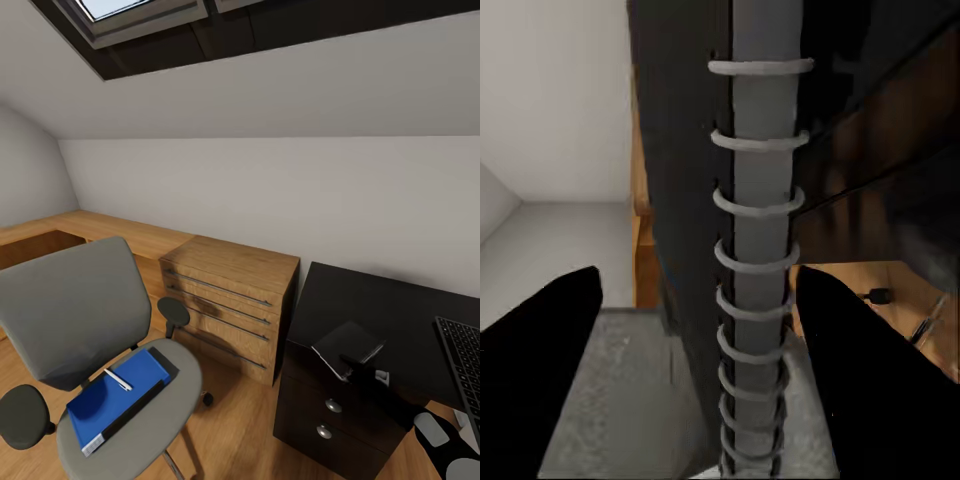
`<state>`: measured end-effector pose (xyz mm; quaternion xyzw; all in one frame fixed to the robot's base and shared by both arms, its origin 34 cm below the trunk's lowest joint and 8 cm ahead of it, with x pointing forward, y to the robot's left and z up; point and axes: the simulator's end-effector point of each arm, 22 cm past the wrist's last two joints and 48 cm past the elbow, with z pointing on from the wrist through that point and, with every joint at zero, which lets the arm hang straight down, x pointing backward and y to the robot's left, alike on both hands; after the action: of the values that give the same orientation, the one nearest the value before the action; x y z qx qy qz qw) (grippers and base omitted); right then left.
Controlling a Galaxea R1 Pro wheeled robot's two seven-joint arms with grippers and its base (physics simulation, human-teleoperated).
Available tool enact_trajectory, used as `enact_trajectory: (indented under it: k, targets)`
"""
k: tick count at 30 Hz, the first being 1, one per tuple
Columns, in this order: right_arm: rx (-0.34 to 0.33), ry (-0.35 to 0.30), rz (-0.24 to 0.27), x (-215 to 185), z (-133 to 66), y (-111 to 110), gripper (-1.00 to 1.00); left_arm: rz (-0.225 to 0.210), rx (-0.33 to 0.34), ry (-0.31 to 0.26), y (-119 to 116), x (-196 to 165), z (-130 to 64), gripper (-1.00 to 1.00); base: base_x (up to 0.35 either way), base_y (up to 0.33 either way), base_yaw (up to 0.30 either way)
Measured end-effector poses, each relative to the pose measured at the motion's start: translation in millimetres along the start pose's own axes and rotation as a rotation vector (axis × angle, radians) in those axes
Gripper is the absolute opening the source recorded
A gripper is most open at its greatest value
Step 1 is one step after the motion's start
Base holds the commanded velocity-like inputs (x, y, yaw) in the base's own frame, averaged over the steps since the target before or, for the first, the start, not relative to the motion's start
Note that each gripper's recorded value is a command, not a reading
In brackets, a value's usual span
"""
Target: In the bedroom, organize the workspace by keeping the computer under the desk, ensuring the monitor is on the desk, placing the keyboard on the desk next to the monitor, placing the mouse on the desk next to the keyboard, moving the folder from the swivel chair onto the desk next to the mouse, stacking the notebook on top of the folder with the pen on top of the notebook, and positioning the swivel chair next to the desk.
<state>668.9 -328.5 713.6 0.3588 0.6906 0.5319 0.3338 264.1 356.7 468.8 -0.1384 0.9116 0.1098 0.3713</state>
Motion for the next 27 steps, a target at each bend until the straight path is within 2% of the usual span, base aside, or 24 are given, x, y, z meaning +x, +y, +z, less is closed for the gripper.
enact_trajectory:
  k: [2,4,27]
  targets:
    - [0.000,0.000,0.000,0.0,0.0,0.0,1.00,0.000,0.000,0.000,0.0,0.0,0.0,1.00,0.000,0.000,0.000]
    - [-0.025,-0.002,0.026,-1.0,-0.8,6.4,1.00,0.000,0.000,-0.001,0.0,-0.2,-0.3,1.00,0.000,0.000,0.000]
    - [-0.029,-0.006,0.028,-1.9,0.2,7.0,1.00,0.000,-0.001,-0.001,1.1,-0.3,0.2,1.00,-0.010,0.000,0.000]
